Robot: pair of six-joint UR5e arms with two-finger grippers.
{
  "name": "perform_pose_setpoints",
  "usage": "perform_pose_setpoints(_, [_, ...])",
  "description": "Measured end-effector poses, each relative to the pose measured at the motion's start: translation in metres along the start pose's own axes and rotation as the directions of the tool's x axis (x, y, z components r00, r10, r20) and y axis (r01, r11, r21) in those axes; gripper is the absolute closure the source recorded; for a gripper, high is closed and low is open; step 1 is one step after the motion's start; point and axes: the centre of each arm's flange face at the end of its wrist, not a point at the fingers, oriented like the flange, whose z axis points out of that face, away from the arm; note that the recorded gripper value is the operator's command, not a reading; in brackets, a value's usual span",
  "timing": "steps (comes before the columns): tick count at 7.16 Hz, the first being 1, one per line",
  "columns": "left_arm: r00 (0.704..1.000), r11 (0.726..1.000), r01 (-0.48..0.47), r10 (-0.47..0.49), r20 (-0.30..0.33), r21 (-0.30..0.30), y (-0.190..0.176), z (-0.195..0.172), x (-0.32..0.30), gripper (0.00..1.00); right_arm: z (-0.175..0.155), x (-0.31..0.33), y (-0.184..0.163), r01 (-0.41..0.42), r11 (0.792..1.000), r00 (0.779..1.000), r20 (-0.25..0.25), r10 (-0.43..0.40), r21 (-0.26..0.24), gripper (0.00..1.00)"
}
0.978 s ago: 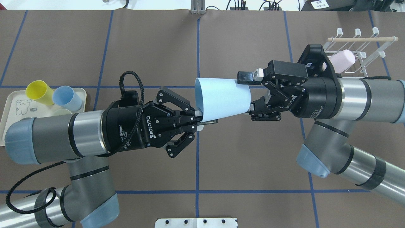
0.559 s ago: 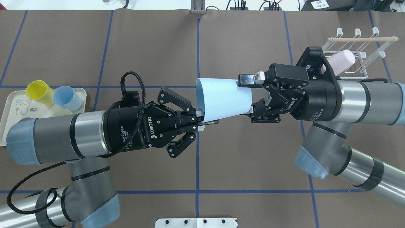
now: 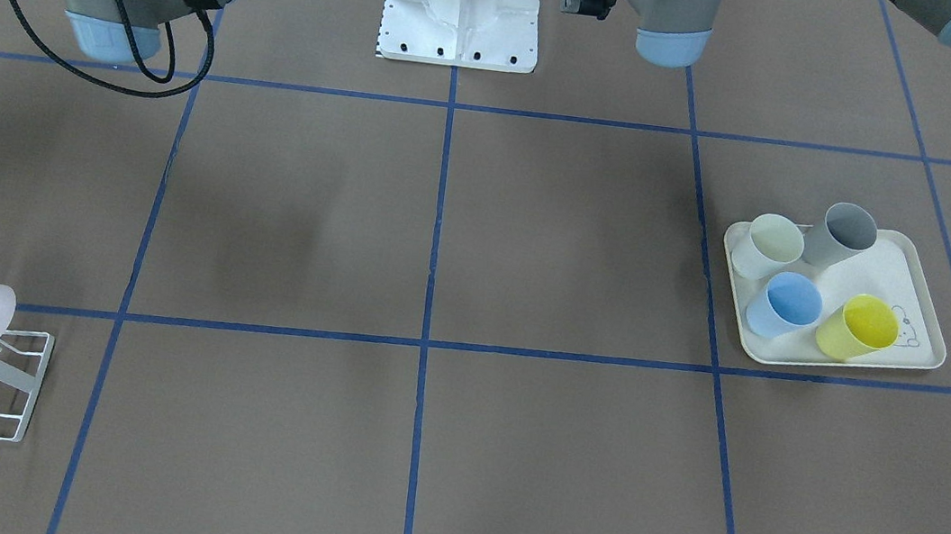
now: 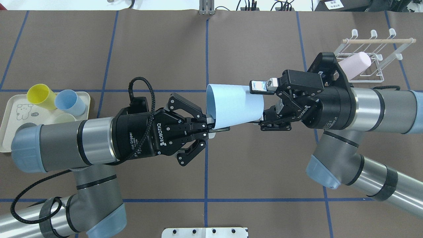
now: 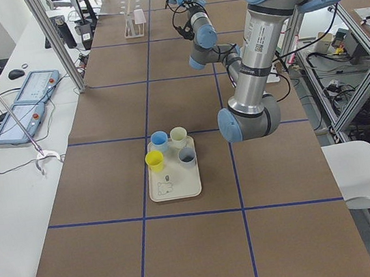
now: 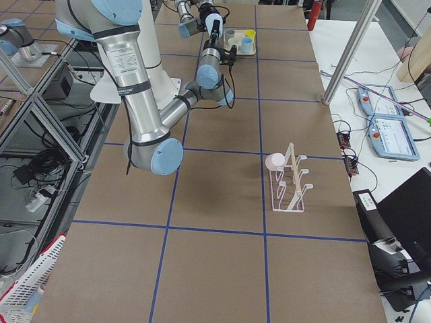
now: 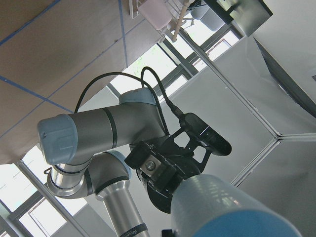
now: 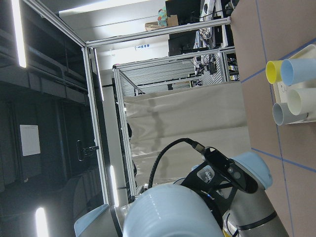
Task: Transfer IKEA cup to right arm and place on rack
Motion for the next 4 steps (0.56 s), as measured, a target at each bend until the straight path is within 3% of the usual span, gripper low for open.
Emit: perform_pose_setpoints(4, [1.000,1.000,0.006,-0.006,0.006,-0.003,0.0011,0.0012,-0.0050,1.00,0.0017,-0.0011,0.0002,0.002,1.000,1.000,0.005,-0.002,-0.004,0.60])
